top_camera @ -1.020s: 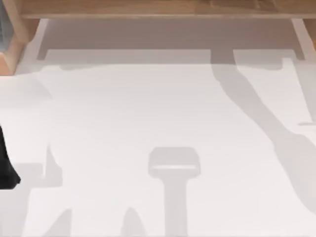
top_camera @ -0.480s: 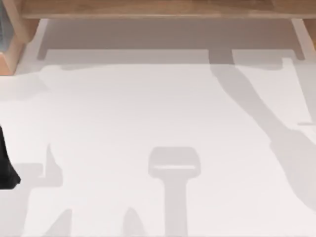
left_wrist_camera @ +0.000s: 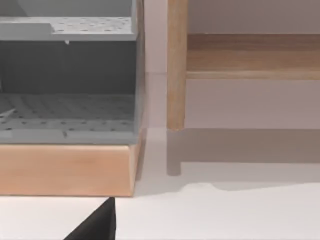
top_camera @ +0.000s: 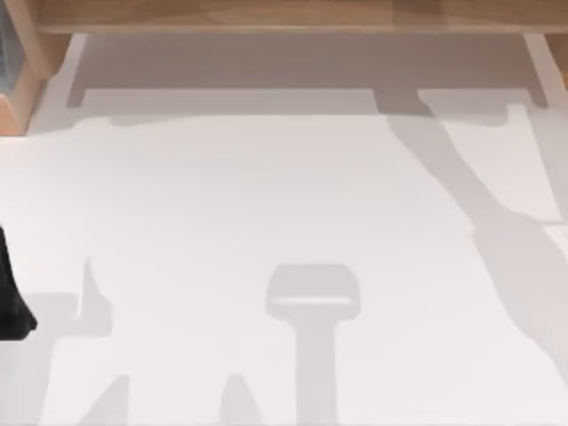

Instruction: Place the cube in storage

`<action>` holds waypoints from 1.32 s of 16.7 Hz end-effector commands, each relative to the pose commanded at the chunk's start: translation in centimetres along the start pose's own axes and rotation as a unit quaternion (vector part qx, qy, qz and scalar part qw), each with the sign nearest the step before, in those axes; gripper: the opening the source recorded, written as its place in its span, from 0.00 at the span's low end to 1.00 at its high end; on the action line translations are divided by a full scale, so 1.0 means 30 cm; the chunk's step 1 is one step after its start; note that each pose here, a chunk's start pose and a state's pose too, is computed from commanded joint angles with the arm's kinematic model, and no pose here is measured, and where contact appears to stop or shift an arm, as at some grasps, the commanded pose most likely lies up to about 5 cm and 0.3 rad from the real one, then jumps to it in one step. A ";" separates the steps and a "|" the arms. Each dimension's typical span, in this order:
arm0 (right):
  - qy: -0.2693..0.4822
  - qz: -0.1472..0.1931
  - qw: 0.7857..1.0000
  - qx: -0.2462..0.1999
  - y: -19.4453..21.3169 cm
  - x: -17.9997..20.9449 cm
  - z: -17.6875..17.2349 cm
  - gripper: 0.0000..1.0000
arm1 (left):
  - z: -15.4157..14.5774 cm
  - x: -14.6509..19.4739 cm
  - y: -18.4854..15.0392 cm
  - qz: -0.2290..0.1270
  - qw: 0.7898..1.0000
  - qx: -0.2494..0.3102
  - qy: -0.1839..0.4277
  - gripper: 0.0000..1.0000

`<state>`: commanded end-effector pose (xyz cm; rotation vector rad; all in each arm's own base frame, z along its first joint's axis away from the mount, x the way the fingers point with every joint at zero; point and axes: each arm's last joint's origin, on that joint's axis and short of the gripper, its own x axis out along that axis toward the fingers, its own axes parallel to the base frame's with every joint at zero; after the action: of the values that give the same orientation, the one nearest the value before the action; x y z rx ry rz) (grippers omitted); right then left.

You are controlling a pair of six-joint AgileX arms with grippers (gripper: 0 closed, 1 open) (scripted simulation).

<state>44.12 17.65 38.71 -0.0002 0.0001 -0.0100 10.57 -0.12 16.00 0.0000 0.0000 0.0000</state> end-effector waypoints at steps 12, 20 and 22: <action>0.000 0.000 1.000 0.000 0.000 0.000 0.000 0.32 | 0.000 0.000 0.000 0.000 1.000 0.000 0.000 1.00; 0.000 0.000 1.000 0.000 0.000 0.000 0.000 0.00 | 0.000 0.000 0.000 0.000 1.000 0.000 0.000 1.00; 0.000 0.000 1.000 0.000 0.000 0.000 0.000 0.00 | 0.000 0.000 0.000 0.000 1.000 0.000 0.000 1.00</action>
<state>44.12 17.65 38.71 -0.0002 0.0001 -0.0100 10.57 -0.12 16.00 0.0000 0.0000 0.0000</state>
